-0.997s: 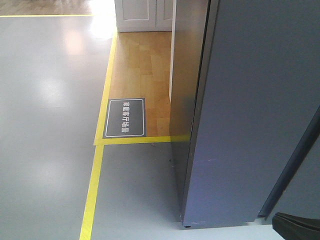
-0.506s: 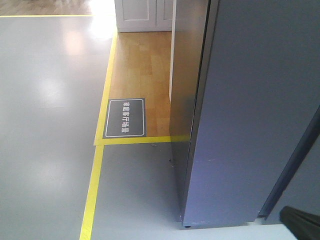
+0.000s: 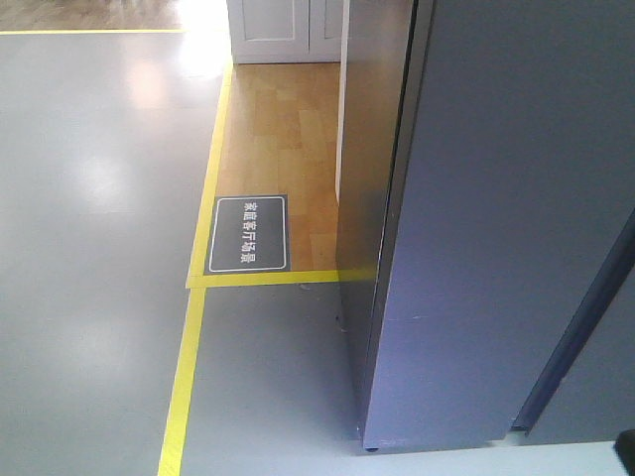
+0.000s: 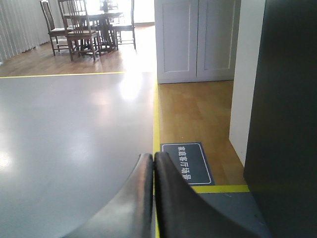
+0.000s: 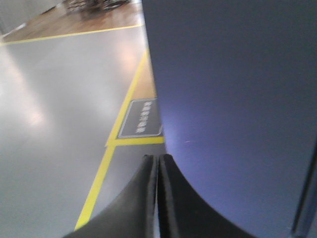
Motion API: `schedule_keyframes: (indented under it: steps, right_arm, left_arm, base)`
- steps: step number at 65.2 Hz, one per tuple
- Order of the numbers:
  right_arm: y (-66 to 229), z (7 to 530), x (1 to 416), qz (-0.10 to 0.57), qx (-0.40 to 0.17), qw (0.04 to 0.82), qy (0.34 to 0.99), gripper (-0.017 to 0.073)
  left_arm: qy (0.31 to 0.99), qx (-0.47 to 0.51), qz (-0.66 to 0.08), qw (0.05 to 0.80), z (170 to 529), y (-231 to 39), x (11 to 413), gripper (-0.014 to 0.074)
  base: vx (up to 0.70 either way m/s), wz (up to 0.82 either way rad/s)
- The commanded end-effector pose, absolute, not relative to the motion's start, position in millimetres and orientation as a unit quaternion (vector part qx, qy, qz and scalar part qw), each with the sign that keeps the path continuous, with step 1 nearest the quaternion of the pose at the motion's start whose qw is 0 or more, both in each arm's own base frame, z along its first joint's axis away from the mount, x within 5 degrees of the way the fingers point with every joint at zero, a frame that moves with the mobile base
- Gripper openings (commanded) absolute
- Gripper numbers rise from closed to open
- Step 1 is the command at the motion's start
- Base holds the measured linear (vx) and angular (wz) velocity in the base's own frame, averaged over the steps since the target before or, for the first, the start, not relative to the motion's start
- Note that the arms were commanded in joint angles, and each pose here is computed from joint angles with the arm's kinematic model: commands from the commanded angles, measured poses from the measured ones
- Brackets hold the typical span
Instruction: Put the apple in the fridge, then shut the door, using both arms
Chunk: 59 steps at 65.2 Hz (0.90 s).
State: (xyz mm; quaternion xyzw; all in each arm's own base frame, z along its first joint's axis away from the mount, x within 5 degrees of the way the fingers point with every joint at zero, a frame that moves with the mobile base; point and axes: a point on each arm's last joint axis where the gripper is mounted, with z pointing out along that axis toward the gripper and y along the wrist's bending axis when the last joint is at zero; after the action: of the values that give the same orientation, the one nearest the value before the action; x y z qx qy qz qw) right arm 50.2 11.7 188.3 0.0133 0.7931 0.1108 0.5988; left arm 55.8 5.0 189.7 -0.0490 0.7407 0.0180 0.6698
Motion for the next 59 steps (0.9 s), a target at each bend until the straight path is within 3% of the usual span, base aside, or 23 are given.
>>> schedule_keyframes:
  steps: [1,13,59]
  right_arm:
    - [5.6,202.1,53.0,0.097,0.035,0.673,0.733,-0.0003]
    - [4.4,202.9,55.4,0.090,0.031,0.721,0.687,-0.0003]
    - [4.6,211.9,54.5,0.056,-0.006,0.756,0.652,-0.0003]
  left_arm:
    - [0.704,-0.050,0.016,0.708,203.1,4.9,54.4,-0.0006]
    - [0.705,-0.050,0.016,0.707,203.0,4.9,54.4,-0.0006]
    - [0.706,-0.050,0.016,0.707,202.9,4.9,54.4,-0.0006]
  base:
    - [0.00,0.00]
    - [0.00,0.00]
    - [0.00,0.00]
